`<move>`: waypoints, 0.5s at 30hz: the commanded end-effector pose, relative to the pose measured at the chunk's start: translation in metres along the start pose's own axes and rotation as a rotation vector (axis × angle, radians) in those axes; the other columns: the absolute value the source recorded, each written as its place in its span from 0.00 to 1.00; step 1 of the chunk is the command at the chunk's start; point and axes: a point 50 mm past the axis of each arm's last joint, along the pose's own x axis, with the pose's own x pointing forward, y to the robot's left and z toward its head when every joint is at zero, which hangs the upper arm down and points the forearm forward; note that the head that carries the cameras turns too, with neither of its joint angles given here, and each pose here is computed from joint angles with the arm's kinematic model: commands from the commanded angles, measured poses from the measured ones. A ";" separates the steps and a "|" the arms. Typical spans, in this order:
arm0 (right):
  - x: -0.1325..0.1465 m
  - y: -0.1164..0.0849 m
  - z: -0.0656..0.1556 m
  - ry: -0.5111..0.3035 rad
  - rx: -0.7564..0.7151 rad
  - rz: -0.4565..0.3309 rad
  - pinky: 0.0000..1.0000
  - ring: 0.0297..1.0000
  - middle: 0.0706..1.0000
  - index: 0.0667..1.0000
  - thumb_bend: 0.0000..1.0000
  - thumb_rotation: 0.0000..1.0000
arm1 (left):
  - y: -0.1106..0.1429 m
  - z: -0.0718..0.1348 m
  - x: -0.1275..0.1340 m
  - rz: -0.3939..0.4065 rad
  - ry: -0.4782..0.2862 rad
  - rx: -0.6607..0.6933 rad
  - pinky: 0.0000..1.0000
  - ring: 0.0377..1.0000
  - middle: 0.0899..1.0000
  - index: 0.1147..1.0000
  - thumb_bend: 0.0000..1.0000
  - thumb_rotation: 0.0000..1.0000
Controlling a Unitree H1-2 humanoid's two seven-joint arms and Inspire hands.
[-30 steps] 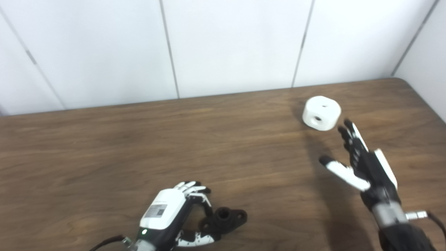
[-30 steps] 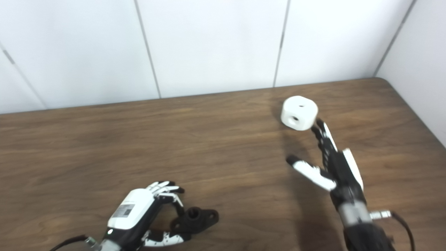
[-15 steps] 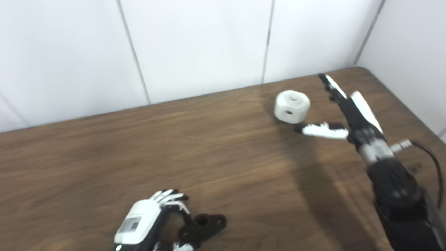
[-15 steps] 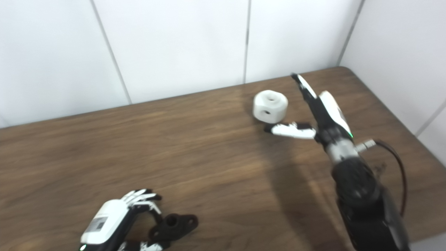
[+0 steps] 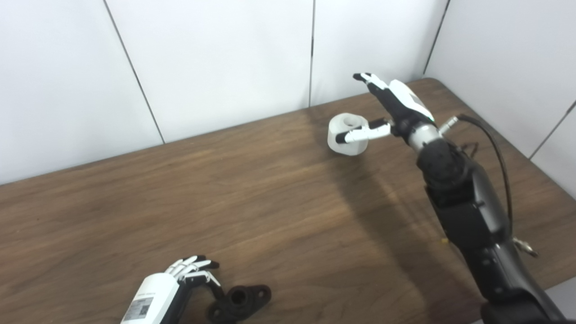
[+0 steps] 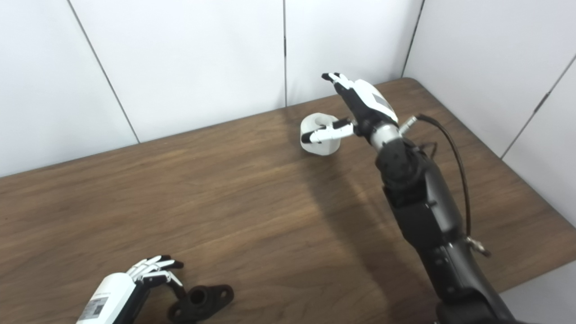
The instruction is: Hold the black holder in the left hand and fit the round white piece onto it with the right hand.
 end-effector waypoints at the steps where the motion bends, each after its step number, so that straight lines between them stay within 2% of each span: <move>1: 0.013 -0.015 0.012 -0.022 -0.036 -0.052 1.00 1.00 1.00 0.90 0.94 0.36 | -0.014 -0.019 -0.016 -0.119 0.086 0.007 0.87 0.88 0.79 0.42 0.52 0.05; 15: 0.053 -0.007 0.010 0.055 -0.129 -0.022 1.00 1.00 1.00 0.85 0.97 0.32 | -0.014 -0.019 -0.017 -0.120 0.085 -0.004 0.86 0.88 0.78 0.42 0.52 0.05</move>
